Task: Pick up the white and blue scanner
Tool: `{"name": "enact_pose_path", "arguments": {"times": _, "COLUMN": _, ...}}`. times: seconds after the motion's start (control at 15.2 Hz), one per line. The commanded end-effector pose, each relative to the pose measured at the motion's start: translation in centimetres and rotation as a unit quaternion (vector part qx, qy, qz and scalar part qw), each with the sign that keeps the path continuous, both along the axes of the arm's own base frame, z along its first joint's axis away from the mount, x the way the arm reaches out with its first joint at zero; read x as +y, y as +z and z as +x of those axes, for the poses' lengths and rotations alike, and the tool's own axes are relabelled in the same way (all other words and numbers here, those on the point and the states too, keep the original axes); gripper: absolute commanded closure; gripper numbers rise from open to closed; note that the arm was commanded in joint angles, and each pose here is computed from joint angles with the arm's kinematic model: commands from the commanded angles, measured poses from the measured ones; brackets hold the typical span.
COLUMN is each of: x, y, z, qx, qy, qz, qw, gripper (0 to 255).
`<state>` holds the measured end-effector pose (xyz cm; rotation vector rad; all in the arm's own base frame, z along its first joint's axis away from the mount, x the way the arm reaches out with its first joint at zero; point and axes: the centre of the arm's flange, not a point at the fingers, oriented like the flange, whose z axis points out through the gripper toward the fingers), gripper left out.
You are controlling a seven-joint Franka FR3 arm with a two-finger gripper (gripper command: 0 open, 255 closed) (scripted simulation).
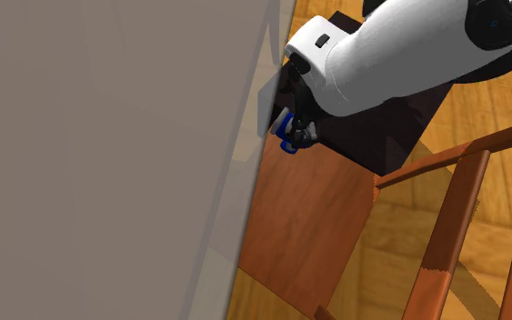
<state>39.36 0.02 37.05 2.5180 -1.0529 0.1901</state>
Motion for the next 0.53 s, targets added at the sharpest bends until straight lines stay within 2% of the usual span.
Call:
{"name": "enact_pose_path", "arguments": {"times": 0.0, "x": -0.1, "y": -1.2, "z": 0.1, "qx": -0.002, "qy": -0.006, "qz": -0.002, "qw": 1.0000, "gripper": 0}}
{"name": "enact_pose_path", "arguments": {"times": 0.4, "x": -0.1, "y": -3.6, "z": 0.1, "qx": -0.002, "qy": -0.006, "qz": -0.002, "qw": 1.0000, "gripper": 0}}
{"name": "enact_pose_path", "arguments": {"times": 0.46, "x": -0.1, "y": -3.7, "z": 0.1, "qx": -0.002, "qy": -0.006, "qz": -0.001, "qw": 1.0000, "gripper": 255}}
